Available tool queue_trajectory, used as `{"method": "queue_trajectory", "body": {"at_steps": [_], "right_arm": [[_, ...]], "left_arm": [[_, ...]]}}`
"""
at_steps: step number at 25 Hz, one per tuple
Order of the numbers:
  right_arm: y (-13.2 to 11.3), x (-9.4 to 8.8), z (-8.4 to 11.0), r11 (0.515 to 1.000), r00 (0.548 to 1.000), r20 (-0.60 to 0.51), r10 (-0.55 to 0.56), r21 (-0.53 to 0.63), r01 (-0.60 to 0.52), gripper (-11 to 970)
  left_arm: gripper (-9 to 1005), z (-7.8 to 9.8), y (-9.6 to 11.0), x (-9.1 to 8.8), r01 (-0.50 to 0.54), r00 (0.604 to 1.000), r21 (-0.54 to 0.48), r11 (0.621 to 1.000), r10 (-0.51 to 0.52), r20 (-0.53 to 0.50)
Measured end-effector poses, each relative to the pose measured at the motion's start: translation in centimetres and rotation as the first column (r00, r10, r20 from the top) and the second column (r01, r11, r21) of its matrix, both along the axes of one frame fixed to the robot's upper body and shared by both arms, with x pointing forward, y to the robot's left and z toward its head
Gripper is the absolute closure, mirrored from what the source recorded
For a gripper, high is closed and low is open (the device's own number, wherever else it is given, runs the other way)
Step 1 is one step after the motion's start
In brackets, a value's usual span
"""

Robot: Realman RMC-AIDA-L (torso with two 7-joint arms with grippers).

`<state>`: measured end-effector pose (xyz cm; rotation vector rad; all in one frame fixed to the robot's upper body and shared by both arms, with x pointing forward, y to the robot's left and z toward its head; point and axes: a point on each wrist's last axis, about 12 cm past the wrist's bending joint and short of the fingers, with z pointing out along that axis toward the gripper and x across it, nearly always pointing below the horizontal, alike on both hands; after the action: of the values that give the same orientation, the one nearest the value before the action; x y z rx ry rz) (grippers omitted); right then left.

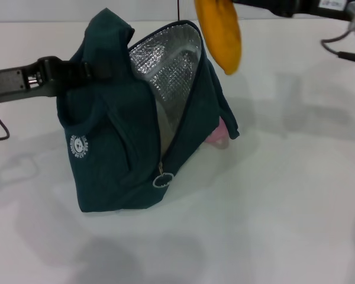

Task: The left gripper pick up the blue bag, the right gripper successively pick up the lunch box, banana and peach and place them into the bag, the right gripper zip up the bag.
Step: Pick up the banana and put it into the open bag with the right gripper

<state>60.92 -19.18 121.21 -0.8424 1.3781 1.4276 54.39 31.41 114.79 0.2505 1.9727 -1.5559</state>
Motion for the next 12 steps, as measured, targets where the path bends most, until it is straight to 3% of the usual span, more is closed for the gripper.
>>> {"method": "queue_trajectory", "body": {"at_steps": [5, 12], "right_arm": [[1.1, 0.6, -1.4, 0.997, 0.997, 0.043, -0.070, 0.031, 0.069, 455], [3.2, 1.9, -2.4, 0.983, 0.976, 0.140, -0.167, -0.053, 0.176, 456]], "left_arm": [[954, -0.2, -0.2, 0.1, 0.006, 1.000, -0.008, 1.000, -0.006, -0.003], [954, -0.3, -0.1, 0.1, 0.004, 1.000, -0.005, 1.000, -0.004, 0.000]]}}
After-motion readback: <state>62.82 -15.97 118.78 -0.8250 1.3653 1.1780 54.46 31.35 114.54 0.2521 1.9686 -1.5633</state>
